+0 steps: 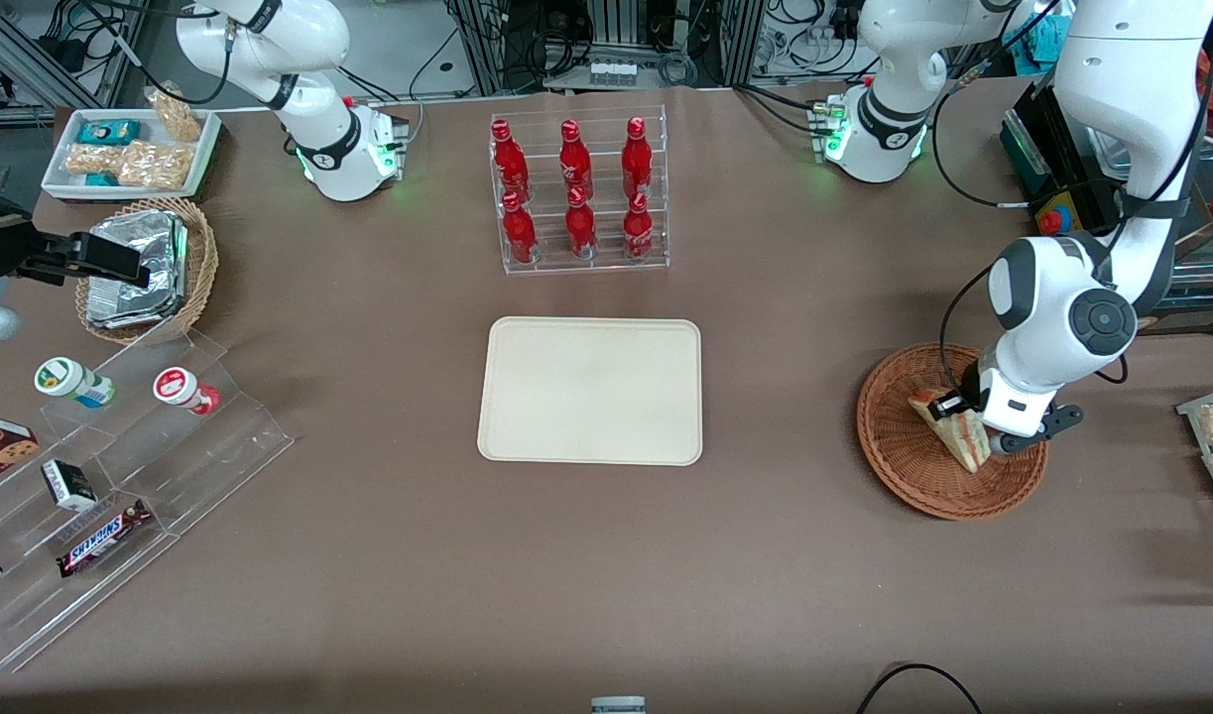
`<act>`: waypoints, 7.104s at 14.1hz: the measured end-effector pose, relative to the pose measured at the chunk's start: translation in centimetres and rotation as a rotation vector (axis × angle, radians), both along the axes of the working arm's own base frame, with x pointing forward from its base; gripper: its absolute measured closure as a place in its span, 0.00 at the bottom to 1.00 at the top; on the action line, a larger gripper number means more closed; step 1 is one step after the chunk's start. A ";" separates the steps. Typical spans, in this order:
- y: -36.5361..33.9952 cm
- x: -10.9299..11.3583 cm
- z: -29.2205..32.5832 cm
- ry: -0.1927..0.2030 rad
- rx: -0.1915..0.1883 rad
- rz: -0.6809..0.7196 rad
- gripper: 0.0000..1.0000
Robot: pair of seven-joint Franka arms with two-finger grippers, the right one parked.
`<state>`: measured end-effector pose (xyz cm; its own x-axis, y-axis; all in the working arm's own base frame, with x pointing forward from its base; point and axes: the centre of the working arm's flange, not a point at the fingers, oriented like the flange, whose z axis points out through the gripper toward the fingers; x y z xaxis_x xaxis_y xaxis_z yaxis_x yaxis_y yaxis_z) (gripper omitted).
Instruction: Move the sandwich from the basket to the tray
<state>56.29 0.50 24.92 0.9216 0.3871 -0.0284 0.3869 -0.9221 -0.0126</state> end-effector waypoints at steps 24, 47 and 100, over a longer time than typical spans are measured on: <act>-13.2 -1.1 14.1 0.212 0.011 -0.387 0.84; -41.6 -4.4 10.8 0.186 -0.098 -0.532 0.82; -9.4 4.7 31.9 0.132 0.073 -0.326 0.00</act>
<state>60.95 -8.93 56.80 0.9872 0.0789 -0.1387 0.0633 -0.9915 -0.1134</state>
